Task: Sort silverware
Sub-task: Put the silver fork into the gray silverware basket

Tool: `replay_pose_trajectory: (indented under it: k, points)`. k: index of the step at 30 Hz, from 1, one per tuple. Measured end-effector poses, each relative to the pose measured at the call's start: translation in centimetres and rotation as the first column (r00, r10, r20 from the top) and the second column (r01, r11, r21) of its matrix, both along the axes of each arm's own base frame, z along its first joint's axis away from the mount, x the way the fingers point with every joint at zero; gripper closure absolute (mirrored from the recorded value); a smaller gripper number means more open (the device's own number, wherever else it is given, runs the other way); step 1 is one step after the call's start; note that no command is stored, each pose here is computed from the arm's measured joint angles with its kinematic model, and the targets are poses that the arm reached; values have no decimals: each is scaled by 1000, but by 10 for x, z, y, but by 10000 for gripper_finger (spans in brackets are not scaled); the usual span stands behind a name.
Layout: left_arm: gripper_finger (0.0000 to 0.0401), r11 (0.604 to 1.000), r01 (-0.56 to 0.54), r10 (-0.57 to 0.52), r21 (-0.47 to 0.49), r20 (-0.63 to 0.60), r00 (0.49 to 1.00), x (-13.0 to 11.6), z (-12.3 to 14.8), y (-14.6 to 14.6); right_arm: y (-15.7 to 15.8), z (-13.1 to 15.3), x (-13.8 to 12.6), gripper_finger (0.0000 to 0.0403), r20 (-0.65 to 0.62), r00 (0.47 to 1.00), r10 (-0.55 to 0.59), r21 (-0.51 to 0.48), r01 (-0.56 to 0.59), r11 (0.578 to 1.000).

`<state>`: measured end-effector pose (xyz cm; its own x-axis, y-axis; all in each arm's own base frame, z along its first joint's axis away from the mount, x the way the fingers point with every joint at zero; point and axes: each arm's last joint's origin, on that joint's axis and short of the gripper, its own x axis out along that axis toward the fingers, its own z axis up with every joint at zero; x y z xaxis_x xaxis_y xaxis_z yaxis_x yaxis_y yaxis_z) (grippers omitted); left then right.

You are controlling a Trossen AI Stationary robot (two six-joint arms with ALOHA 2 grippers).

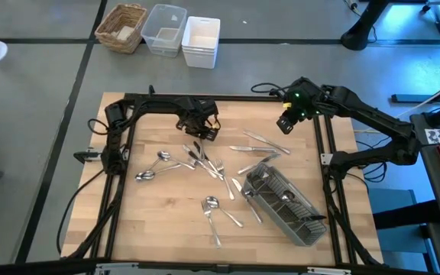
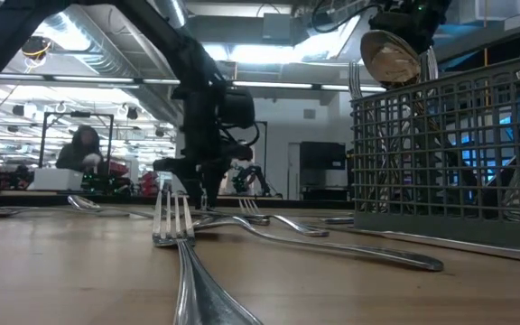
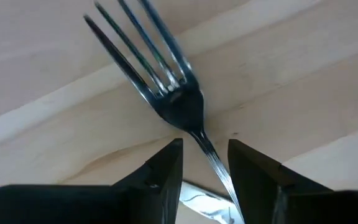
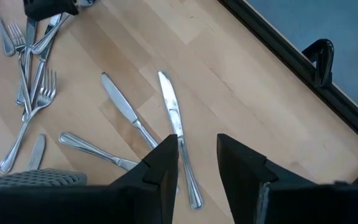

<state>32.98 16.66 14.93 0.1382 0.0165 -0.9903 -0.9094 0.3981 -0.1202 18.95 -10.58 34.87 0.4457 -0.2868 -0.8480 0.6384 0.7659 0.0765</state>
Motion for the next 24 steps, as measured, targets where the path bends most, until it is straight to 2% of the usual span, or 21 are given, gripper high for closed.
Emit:
replay_pose_trajectory:
  k: [7,14,21,24]
  points:
    - [299,1000,8,-8,-1,-2,1000,5,-7,-3,0,0,0,291,0,1000,1,-1,-1,1000]
    - [386,1000,25,-25,3,-14,1000,4,-8,-3,0,0,0,291,0,1000,1,-1,-1,1000]
    - [392,1000,30,-30,8,7,1000,5,-6,-2,0,0,0,291,-1,1000,2,0,-2,1000]
    - [395,999,36,-36,12,65,997,9,1,-1,0,0,0,291,-2,1000,2,0,-2,1000]
